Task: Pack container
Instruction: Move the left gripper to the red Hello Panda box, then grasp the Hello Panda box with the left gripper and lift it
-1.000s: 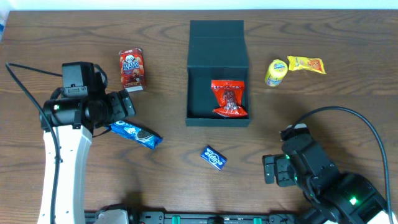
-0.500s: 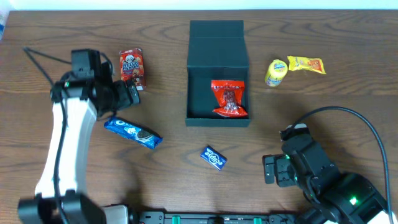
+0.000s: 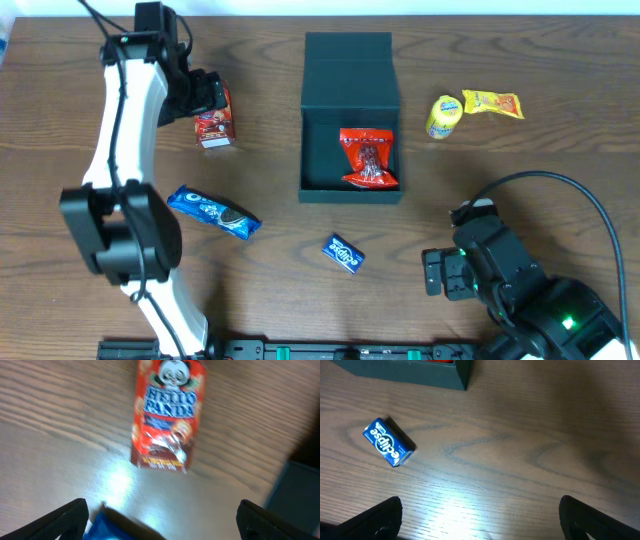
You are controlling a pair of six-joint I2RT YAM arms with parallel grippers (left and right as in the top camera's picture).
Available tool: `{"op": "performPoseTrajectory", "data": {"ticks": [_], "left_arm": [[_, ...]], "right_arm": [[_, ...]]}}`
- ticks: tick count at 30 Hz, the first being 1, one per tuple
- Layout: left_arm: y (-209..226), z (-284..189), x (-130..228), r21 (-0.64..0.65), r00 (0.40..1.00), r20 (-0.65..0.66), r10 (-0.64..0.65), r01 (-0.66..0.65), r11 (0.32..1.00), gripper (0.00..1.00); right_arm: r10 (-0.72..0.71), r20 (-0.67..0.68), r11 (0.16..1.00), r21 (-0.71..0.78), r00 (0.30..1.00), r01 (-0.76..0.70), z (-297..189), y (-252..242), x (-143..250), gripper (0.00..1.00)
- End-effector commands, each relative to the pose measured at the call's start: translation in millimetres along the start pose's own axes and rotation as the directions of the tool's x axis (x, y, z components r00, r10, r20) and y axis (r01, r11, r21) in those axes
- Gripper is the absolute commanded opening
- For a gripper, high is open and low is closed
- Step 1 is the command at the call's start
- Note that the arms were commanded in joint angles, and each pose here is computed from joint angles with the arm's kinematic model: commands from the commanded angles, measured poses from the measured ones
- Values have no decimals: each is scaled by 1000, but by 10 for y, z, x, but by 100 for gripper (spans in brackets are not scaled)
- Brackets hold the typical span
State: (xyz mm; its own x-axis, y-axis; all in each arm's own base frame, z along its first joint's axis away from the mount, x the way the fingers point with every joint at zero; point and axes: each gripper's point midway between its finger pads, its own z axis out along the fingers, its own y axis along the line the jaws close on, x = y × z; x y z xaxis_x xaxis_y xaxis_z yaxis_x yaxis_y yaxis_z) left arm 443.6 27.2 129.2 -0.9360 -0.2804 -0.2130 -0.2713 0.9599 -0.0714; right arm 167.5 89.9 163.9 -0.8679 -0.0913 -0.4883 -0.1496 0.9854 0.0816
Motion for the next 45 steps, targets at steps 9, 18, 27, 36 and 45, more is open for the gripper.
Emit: {"op": "performPoseTrajectory", "data": {"ticks": [9, 18, 27, 36, 45], "left_arm": [[24, 608, -124, -80, 993, -54, 102, -106, 991, 95], [-85, 871, -153, -79, 984, -58, 169, -173, 982, 95], [-44, 1008, -232, -111, 985, -37, 170, -173, 979, 95], [-53, 1151, -251, -109, 981, -38, 189, -192, 975, 95], [-64, 1165, -290, -104, 982, -23, 188, -190, 976, 95]], "right_arm": [[13, 1, 1000, 0, 1000, -13, -3, 5, 3, 99], [13, 1, 1000, 0, 1000, -13, -3, 5, 3, 99], [13, 1, 1000, 0, 1000, -13, -3, 5, 3, 99], [13, 1, 1000, 0, 1000, -13, -3, 5, 3, 99], [13, 1, 1000, 0, 1000, -13, -3, 5, 3, 99]]}}
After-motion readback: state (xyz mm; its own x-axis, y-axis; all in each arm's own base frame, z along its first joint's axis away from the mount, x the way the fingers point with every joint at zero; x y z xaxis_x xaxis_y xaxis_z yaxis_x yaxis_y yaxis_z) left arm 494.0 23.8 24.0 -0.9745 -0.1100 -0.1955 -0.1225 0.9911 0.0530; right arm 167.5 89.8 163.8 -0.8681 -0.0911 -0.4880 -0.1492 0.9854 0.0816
